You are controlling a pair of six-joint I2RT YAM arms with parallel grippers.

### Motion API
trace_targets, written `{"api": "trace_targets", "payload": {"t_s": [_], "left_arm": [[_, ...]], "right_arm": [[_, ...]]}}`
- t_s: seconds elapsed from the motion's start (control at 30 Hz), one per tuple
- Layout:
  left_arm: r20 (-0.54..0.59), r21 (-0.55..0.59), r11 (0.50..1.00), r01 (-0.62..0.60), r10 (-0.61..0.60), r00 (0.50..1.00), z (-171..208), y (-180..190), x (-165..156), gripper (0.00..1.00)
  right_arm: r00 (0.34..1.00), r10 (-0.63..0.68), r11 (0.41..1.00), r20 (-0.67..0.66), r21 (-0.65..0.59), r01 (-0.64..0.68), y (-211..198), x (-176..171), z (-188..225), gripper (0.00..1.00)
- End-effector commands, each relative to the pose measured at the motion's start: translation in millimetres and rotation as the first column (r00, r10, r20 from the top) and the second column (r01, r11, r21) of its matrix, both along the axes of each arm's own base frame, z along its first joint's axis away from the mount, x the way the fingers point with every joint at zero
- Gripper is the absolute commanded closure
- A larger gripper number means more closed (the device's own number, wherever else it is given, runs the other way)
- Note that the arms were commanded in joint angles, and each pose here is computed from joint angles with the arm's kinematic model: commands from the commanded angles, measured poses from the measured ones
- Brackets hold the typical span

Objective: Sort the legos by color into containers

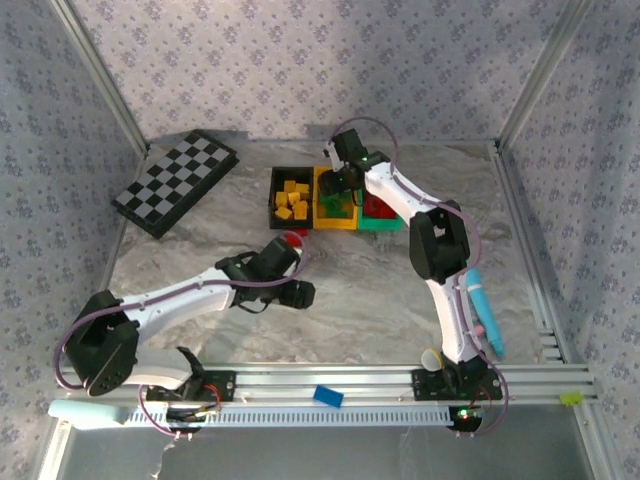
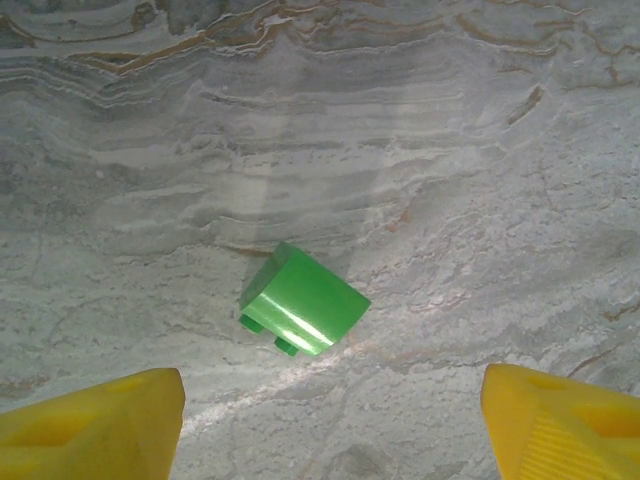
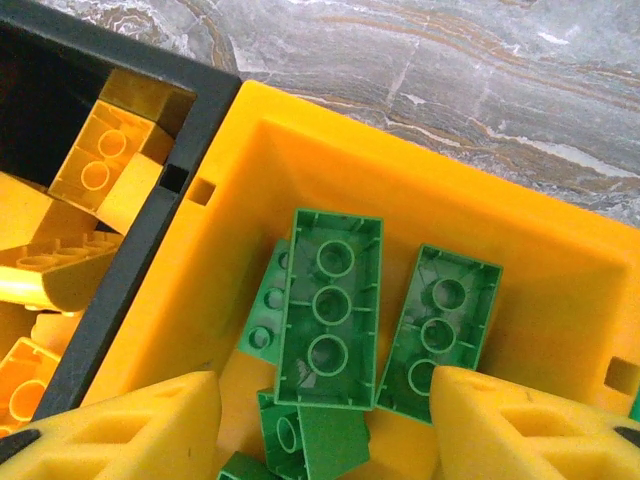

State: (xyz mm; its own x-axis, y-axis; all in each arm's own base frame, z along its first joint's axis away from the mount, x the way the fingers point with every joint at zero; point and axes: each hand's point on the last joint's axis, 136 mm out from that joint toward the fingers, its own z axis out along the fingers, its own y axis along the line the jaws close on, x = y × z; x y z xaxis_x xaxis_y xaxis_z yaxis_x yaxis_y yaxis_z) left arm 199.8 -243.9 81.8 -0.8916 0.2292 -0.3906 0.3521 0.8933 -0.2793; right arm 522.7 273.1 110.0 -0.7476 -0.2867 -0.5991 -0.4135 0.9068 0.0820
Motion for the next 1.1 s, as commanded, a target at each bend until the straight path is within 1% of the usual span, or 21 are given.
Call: {"api": "trace_targets", "payload": {"t_s": [0.0, 0.3, 0.5, 0.73, 0.93, 1.07], "left_arm": [[0.036, -0.005, 1.000, -0.025, 0.025, 0.999, 8.6, 2.3, 3.5, 0.22], [0.050, -0.018, 0.999, -0.042, 0.043, 0.998, 10.3, 3.9, 4.9, 0.21], [0.027, -0.035, 0.999, -0.030, 0.031, 0.999, 5.6, -5.6, 5.9, 0.22], [-0.051, 0.018, 1.000, -0.007, 0.008, 0.999, -20.7, -12.9, 0.6, 0.25], [-0.045, 0.060, 0.998, -0.002, 0.005, 0.999, -27.7, -13.9, 4.9, 0.28], [-0.063, 0.086, 0.996, 0.009, -0.004, 0.998, -35.6, -13.2, 4.1, 0.31]], "right_arm": [[0.999, 0.009, 1.000, 0.033, 0.027, -0.010, 1.5, -12.0, 33.4, 0.40], [0.999, 0.007, 0.999, 0.043, 0.041, -0.008, -6.2, -32.5, 46.9, 0.40], [0.999, 0.022, 0.998, 0.050, 0.051, -0.025, -7.8, -65.4, 54.7, 0.40], [0.997, 0.022, 0.999, 0.078, 0.035, -0.024, -17.4, -104.3, 50.2, 0.40], [0.997, 0.020, 1.000, 0.073, 0.017, -0.021, -25.5, -122.9, 38.1, 0.40], [0.997, 0.015, 1.000, 0.079, 0.006, -0.016, -30.6, -130.2, 34.8, 0.40]]}}
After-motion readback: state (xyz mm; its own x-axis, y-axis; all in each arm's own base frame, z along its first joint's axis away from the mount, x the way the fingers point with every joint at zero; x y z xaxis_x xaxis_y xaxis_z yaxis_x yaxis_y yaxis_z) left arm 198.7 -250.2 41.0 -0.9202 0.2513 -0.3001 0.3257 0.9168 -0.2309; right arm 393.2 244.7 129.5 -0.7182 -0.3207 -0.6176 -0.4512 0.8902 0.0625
